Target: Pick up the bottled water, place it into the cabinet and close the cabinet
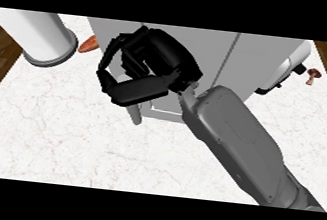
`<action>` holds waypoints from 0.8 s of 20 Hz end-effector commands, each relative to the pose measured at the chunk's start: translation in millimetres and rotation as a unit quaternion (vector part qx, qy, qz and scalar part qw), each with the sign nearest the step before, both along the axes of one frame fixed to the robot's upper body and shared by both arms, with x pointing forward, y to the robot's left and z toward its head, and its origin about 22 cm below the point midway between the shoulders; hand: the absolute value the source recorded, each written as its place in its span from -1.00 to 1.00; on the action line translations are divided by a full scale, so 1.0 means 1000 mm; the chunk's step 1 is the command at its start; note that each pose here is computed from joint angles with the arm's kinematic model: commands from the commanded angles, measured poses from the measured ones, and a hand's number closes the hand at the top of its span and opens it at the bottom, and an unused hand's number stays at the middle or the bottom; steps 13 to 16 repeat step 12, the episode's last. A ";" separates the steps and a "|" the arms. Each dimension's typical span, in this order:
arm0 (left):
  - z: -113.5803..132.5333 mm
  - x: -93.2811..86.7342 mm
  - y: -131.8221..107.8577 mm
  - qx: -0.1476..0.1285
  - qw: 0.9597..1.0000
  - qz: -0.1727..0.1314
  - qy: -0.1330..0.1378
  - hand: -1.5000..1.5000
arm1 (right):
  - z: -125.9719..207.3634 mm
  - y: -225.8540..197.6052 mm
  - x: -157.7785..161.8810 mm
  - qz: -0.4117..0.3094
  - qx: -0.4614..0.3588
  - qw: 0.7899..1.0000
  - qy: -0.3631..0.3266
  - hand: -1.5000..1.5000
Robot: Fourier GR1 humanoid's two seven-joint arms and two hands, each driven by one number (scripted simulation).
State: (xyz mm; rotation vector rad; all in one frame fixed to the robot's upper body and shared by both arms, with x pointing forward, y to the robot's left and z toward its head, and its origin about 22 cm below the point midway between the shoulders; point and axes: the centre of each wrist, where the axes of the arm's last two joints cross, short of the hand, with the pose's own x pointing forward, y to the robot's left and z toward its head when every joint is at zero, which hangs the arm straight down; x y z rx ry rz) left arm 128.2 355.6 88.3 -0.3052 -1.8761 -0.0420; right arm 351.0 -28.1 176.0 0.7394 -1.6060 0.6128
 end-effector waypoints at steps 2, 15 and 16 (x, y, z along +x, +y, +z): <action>0.001 -0.001 -0.008 -0.006 1.000 -0.009 -0.001 -1.00 | 0.007 -0.055 0.042 -0.124 0.008 0.992 -0.007 1.00; 0.007 0.009 -0.017 -0.006 1.000 -0.014 -0.004 -1.00 | 0.014 -0.046 0.044 -0.150 0.001 0.988 -0.039 -1.00; 0.007 0.009 -0.017 -0.006 1.000 -0.014 -0.004 -1.00 | 0.014 -0.046 0.044 -0.150 0.001 0.988 -0.039 -1.00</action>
